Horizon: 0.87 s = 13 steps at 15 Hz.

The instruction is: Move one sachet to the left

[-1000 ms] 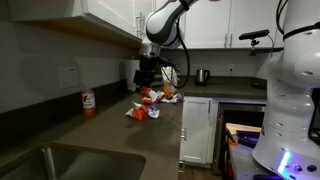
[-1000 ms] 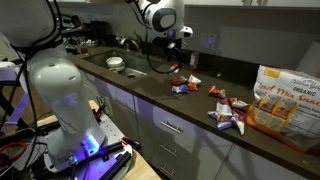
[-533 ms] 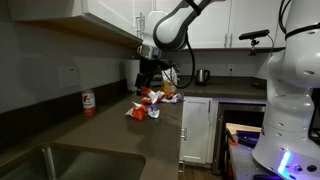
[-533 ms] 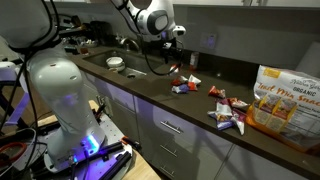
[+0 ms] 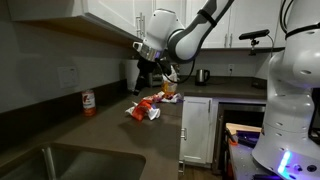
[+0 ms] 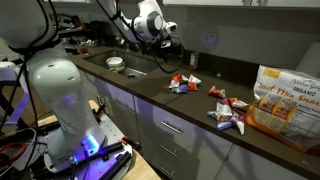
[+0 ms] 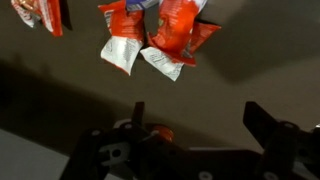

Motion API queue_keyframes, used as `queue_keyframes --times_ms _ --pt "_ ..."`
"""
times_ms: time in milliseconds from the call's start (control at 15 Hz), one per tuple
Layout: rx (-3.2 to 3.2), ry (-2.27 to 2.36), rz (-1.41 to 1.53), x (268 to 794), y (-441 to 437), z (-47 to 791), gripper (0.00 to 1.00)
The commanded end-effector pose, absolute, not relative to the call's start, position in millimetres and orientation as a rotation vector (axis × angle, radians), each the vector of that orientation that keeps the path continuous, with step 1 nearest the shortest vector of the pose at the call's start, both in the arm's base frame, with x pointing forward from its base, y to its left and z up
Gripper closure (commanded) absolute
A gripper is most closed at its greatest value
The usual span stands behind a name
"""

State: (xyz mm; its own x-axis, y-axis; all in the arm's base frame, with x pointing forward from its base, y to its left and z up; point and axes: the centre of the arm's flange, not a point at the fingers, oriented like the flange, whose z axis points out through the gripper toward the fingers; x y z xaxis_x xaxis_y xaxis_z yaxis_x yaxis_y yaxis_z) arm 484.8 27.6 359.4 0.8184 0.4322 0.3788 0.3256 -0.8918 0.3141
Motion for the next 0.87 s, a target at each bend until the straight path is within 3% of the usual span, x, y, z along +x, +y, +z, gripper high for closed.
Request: queue_keyframes --times_ms 0,800 --pt "2.687 0.596 0.687 474 34 356 0.0" --pt "2.923 0.177 -0.056 439 -11 391 0.0"
